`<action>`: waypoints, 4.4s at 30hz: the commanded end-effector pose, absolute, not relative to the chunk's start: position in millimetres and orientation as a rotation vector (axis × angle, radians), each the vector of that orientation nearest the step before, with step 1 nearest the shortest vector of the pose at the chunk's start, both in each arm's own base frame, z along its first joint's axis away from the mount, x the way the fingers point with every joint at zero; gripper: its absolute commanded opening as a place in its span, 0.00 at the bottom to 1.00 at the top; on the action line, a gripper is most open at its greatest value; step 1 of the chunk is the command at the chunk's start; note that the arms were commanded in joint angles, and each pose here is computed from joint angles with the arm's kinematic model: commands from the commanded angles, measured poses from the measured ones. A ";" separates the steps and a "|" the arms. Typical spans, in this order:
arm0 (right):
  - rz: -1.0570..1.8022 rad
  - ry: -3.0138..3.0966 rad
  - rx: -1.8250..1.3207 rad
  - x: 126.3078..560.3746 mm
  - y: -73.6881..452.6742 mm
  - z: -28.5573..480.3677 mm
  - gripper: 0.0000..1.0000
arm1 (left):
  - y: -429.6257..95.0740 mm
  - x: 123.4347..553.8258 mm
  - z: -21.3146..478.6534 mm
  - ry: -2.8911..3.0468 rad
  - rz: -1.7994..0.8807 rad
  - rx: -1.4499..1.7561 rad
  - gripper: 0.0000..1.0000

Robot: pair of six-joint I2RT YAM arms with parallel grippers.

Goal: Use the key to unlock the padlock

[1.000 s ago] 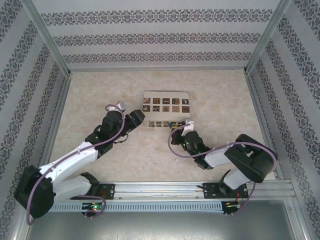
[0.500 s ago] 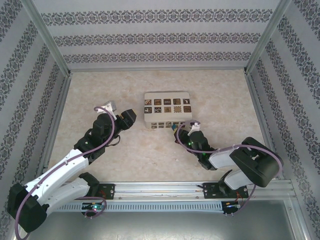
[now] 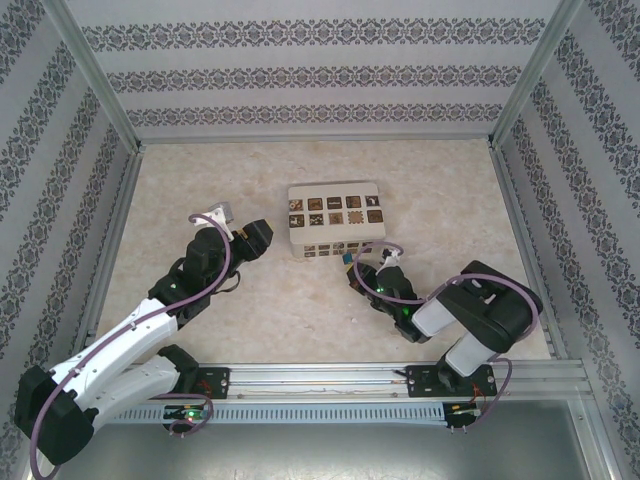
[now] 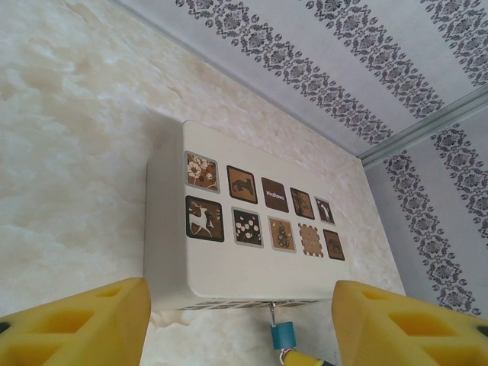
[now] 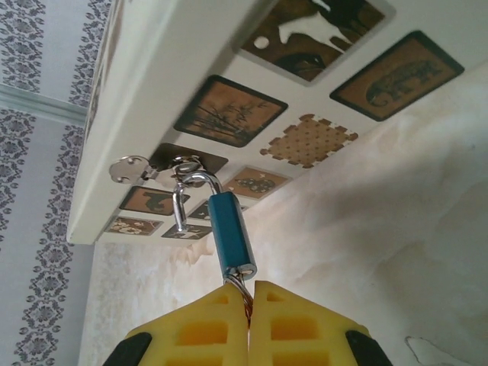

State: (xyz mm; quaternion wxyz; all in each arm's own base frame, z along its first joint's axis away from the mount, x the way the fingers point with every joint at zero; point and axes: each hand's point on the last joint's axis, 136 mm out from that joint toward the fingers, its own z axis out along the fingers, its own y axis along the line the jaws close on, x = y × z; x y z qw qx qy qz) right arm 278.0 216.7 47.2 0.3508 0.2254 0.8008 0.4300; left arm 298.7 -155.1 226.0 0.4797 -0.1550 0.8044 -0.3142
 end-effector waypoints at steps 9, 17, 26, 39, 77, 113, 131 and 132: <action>1.072 2.110 0.661 274.7 210.3 23.3 0.12 | -146.9 298.6 221.0 1.976 -0.697 -0.357 0.64; 1.048 2.092 0.652 273.9 204.5 30.7 0.29 | -151.3 300.0 221.1 1.998 -0.690 -0.323 0.64; 0.974 2.075 0.546 272.9 195.6 52.5 0.50 | -157.5 303.7 217.3 2.022 -0.702 -0.296 0.69; 0.839 2.011 0.401 265.3 167.0 104.0 0.91 | -179.4 319.6 199.2 2.108 -0.863 -0.262 0.72; 1.072 2.119 0.208 298.7 205.0 103.9 0.91 | -208.2 415.3 109.4 2.484 -1.080 -0.208 0.58; 1.146 2.053 0.055 332.3 245.1 70.7 0.69 | -202.6 400.2 65.4 2.593 -1.037 -0.249 0.54; 1.250 2.033 -0.055 336.9 266.5 70.5 0.61 | -196.8 396.2 64.8 2.603 -0.984 -0.245 0.54; 1.252 2.031 -0.060 336.7 267.0 71.0 0.61 | -196.9 396.2 64.6 2.601 -0.985 -0.244 0.54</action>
